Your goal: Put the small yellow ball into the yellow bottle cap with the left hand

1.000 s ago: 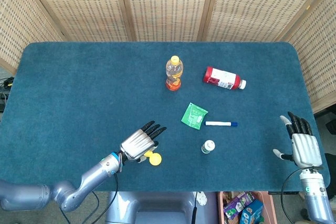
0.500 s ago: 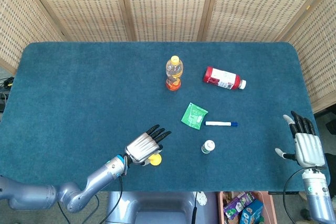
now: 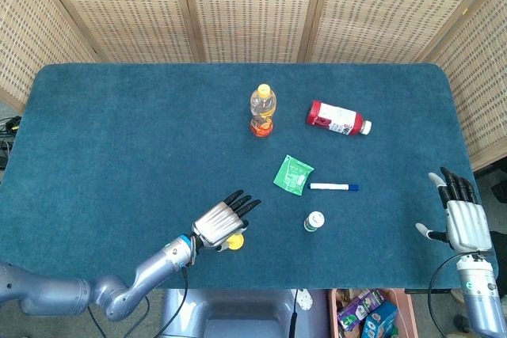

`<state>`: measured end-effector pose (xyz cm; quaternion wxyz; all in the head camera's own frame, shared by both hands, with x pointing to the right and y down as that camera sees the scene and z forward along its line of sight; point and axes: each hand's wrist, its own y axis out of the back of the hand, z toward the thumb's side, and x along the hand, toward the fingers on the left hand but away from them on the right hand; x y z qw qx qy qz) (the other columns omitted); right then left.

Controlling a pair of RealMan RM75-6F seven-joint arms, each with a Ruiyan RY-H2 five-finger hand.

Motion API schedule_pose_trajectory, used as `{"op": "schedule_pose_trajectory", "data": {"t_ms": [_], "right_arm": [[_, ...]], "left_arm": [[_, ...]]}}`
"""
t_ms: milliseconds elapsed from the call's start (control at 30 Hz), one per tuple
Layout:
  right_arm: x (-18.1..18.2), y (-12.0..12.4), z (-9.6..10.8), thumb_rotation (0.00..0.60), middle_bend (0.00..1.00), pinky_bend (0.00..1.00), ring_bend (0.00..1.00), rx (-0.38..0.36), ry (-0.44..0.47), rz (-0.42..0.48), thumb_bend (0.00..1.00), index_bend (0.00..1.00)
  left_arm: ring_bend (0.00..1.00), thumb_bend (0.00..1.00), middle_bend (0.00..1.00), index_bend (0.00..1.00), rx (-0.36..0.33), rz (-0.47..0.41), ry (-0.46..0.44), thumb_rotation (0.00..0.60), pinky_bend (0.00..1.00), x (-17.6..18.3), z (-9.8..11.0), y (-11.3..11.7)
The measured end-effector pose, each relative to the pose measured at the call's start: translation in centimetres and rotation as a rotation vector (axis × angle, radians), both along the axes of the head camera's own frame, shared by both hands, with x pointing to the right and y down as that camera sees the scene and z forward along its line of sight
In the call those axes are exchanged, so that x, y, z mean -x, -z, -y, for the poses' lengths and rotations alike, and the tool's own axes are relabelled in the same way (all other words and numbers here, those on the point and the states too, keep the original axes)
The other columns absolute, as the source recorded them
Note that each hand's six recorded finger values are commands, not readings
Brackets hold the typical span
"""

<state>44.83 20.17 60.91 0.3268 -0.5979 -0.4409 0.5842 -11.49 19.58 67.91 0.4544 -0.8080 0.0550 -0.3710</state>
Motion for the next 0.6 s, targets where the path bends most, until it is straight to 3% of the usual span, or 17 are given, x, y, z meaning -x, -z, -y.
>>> {"op": "schedule_pose_trajectory", "data": {"t_ms": [367, 600], "right_arm": [[-0.07, 0.09, 0.02, 0.600, 0.00, 0.00, 0.00, -0.003, -0.002, 0.003, 0.00, 0.00], [-0.11, 0.17, 0.05, 0.600, 0.00, 0.00, 0.00, -0.006, -0.003, 0.005, 0.00, 0.00]], "left_arm": [[0.00, 0.24, 0.00, 0.55, 0.004, 0.006, -0.010, 0.600, 0.00, -0.54, -0.42, -0.47], [0.00, 0.19, 0.00, 0.44, -0.003, 0.010, -0.013, 0.600, 0.00, -0.69, -0.41, -0.64]]}}
